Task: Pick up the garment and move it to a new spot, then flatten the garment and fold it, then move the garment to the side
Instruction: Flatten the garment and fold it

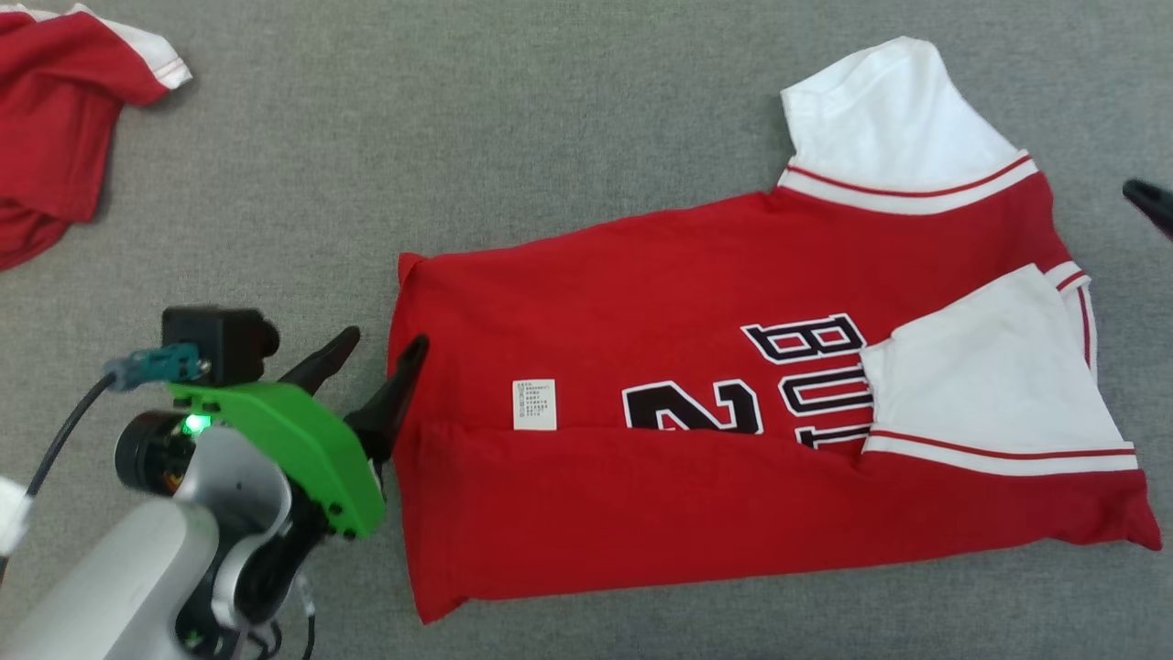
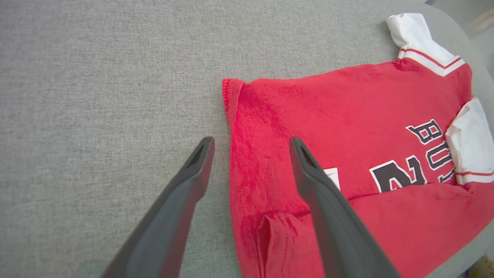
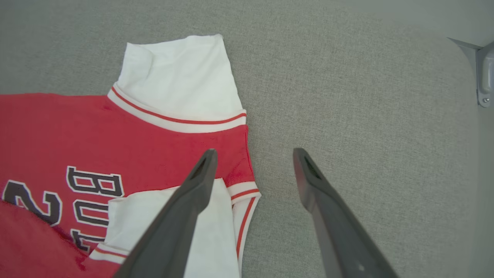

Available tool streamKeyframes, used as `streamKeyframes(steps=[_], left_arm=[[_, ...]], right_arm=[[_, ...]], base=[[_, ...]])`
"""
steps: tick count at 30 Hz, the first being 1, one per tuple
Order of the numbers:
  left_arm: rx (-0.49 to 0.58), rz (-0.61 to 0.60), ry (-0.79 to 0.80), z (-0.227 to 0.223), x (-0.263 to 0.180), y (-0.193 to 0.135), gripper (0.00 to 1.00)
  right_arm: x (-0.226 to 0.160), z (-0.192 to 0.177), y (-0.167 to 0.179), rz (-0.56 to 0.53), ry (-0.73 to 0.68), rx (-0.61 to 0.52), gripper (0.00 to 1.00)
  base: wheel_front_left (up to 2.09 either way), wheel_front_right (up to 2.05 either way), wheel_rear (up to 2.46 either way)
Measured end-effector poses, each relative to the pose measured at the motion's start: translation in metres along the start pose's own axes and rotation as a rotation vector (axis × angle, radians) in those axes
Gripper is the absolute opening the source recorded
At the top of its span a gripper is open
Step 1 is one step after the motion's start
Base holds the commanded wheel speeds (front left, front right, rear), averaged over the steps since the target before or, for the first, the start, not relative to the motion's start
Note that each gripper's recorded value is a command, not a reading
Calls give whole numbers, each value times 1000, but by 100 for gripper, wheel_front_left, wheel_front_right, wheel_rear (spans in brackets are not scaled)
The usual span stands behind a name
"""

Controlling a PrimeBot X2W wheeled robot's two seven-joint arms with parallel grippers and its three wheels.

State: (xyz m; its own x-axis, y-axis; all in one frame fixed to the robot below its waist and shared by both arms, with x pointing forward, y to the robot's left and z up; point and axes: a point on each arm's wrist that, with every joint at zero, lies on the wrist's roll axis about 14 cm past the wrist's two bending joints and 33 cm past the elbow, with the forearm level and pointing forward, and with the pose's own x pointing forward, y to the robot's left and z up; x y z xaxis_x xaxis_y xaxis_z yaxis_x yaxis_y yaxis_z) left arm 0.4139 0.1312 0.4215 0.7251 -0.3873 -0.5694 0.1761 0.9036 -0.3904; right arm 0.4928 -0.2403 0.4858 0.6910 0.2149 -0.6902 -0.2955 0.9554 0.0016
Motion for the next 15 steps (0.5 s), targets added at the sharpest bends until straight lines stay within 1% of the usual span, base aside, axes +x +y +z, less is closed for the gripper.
streamKeyframes(steps=[3,5,7,9,11,15], left_arm=[[59,10,61,3,29,6,100],[72,16,105,1,43,9,100],[128,43,144,2,53,18,100],[133,61,172,3,59,25,100],[153,67,208,1,63,29,100],[158,80,226,4,71,34,100]], right_arm=[[34,11,8,13,46,-50,100],[55,17,12,21,67,-65,100],[75,22,15,16,97,-94,100],[91,23,18,18,131,-117,100],[106,29,24,28,135,-135,100],[131,34,35,55,142,-142,100]], base=[[0,0,0],[0,0,0],[0,0,0],[0,0,0],[0,0,0],[0,0,0]])
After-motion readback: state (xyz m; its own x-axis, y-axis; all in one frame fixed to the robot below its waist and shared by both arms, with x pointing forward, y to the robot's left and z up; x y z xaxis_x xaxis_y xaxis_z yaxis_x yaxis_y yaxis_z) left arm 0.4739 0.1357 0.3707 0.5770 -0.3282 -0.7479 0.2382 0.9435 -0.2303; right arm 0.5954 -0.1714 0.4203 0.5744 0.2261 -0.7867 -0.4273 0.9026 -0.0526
